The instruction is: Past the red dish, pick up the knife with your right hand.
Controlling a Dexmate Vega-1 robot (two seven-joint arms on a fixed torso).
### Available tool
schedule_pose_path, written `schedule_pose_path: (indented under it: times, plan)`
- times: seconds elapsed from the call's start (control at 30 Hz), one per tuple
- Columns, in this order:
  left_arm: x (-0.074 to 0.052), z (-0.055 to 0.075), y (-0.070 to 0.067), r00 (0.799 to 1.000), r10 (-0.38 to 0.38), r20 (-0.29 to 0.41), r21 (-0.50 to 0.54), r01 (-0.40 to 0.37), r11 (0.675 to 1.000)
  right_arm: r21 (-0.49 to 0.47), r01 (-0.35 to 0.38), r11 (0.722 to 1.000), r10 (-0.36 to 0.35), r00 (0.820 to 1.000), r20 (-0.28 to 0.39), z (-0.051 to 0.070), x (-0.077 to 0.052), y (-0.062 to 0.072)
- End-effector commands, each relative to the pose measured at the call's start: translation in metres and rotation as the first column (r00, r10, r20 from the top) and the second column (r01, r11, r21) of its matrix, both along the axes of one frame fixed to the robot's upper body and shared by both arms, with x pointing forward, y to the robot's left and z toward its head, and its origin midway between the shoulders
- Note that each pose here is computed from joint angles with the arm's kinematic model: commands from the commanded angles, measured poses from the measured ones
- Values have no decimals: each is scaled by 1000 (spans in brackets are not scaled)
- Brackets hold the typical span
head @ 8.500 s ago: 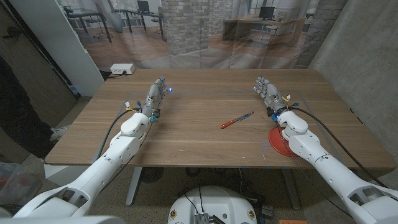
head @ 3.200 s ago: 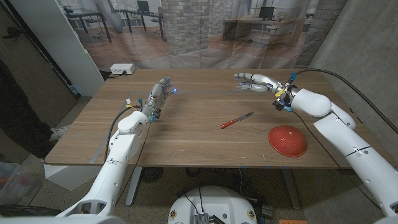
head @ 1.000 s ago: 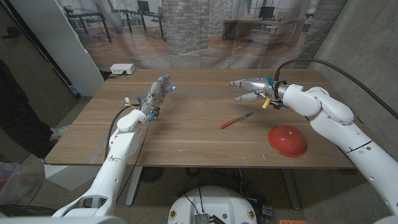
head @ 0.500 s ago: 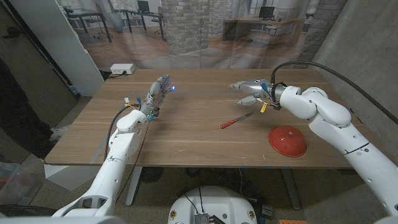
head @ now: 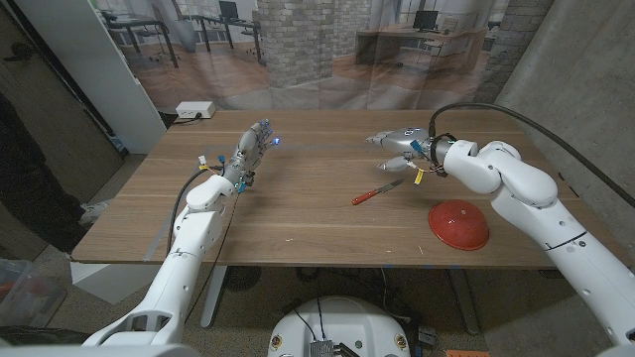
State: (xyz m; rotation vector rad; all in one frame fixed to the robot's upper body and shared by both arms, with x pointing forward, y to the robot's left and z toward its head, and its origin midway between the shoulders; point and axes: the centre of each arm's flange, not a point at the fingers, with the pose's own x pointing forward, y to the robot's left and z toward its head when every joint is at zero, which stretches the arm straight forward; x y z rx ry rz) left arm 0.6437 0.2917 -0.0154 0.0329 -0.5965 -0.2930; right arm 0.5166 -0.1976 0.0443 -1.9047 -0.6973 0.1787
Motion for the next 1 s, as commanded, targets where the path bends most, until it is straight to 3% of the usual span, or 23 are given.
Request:
schedule_pose_path:
  times: [0.03,1.0]
  plan:
    - [3,1,1,1000,2,-7,5,-2,1000,-38,26,999,-26,1000,-4,-4,0,1]
    - [5,4,-3,1000,-11,-10,19,12,1000,-112,63,992,-67,997,-30,-17,4,7]
